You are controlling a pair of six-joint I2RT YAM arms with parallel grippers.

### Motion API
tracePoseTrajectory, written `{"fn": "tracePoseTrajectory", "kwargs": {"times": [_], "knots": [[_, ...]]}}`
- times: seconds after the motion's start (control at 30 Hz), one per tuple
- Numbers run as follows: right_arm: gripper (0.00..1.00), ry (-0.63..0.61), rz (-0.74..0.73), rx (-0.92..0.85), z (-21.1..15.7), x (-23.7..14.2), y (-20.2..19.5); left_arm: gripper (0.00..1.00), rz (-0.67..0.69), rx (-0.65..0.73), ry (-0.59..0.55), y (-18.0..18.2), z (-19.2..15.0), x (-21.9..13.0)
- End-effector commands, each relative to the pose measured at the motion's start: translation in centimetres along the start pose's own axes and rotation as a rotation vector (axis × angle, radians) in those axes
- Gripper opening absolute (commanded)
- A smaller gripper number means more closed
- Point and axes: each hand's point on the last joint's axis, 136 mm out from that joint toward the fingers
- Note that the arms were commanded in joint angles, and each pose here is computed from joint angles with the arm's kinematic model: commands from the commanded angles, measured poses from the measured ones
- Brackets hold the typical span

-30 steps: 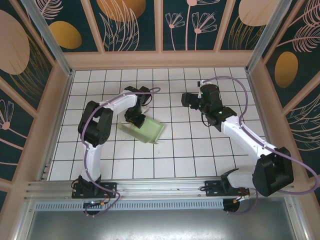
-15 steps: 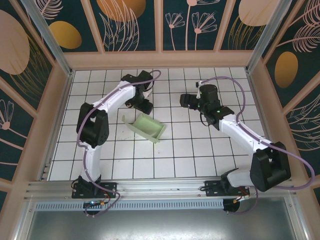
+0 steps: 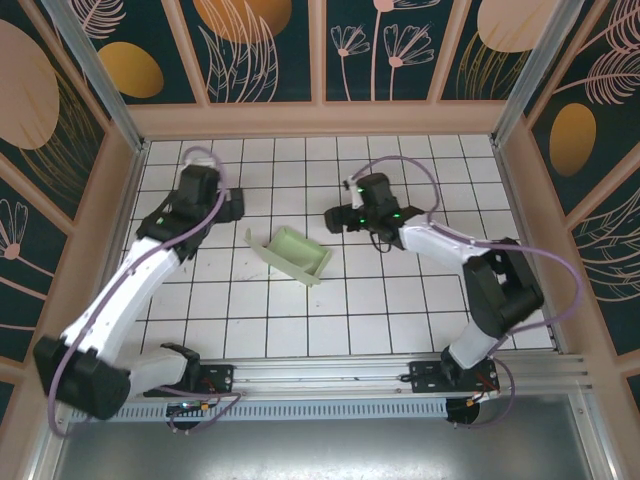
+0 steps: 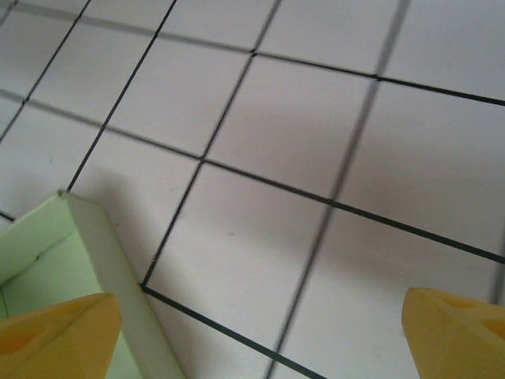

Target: Fold the paper box

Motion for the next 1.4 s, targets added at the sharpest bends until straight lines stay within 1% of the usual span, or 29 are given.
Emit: {"fn": "tracePoseTrajectory", "kwargs": {"times": [0.0,0.1,0.2,0.3,0.4,0.53,0.63,0.83,0.9,0.93,0.97,1.07,1.13,1.2,1.23,1.3,1.37], "knots": [[0.93,0.027,0.012,-0.118,0.9,2.2,2.5,0.99,0.042,-0.145,-0.046,2.9,-1.5,0.1],[0.93,0.059,0.033,-0.147,0.9,4.9,4.4,0.99,0.026,-0.204,-0.035,4.0,-3.5,-0.4],[0.92,0.101,0.040,-0.159,0.6,7.5,5.4,0.99,0.000,-0.238,-0.008,4.3,-5.3,-0.7],[0.92,0.138,0.046,-0.153,-0.4,9.7,5.6,0.99,0.029,-0.233,0.007,5.4,-6.4,-1.1],[0.92,0.161,0.027,-0.134,-0.9,10.5,4.9,0.99,0.032,-0.214,0.003,5.7,-6.4,-1.7],[0.91,0.159,-0.043,-0.062,-1.1,9.8,2.3,0.99,-0.002,-0.197,-0.001,5.0,-5.9,-1.7],[0.91,0.143,-0.093,-0.009,-1.2,8.4,0.1,0.99,-0.044,-0.198,0.009,3.9,-5.8,-1.2],[0.90,0.143,-0.245,0.138,-2.7,4.5,-5.8,0.99,-0.129,-0.209,0.044,1.6,-6.0,0.3],[0.90,0.124,-0.246,0.163,-2.9,3.1,-6.1,0.99,-0.159,-0.214,0.051,0.9,-6.0,0.7],[0.90,0.109,-0.263,0.190,-2.9,2.2,-7.3,0.99,-0.172,-0.216,0.054,0.5,-5.9,0.9],[0.90,0.093,-0.264,0.204,-2.9,1.4,-7.6,0.99,-0.189,-0.217,0.060,0.1,-5.9,1.1],[0.90,0.048,-0.197,0.198,-2.8,0.0,-6.9,0.99,-0.253,-0.216,0.085,-1.4,-6.3,1.7],[0.89,0.039,-0.152,0.179,-2.7,-0.1,-6.1,0.99,-0.292,-0.222,0.101,-2.1,-6.7,2.0],[0.89,0.045,-0.145,0.163,-2.8,0.0,-5.8,0.99,-0.315,-0.242,0.106,-2.5,-7.1,2.3],[0.89,0.042,-0.108,0.153,-2.7,0.1,-5.0,0.99,-0.324,-0.256,0.108,-2.5,-7.4,2.4],[0.90,0.024,-0.067,0.122,-2.2,0.4,-3.8,0.99,-0.311,-0.296,0.113,-2.1,-8.1,2.8],[0.90,0.007,-0.023,0.065,-1.5,0.9,-2.6,0.99,-0.255,-0.337,0.129,-0.9,-9.2,3.3]]}}
Point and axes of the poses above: each hand's point on the last joint's axis, 136 mm out from that joint toward the fingers, its own x axis out along the fingers, its own y axis along the line the jaws close on, z = x × y, and after that the axes turned 12 degrees about -x, right-handed
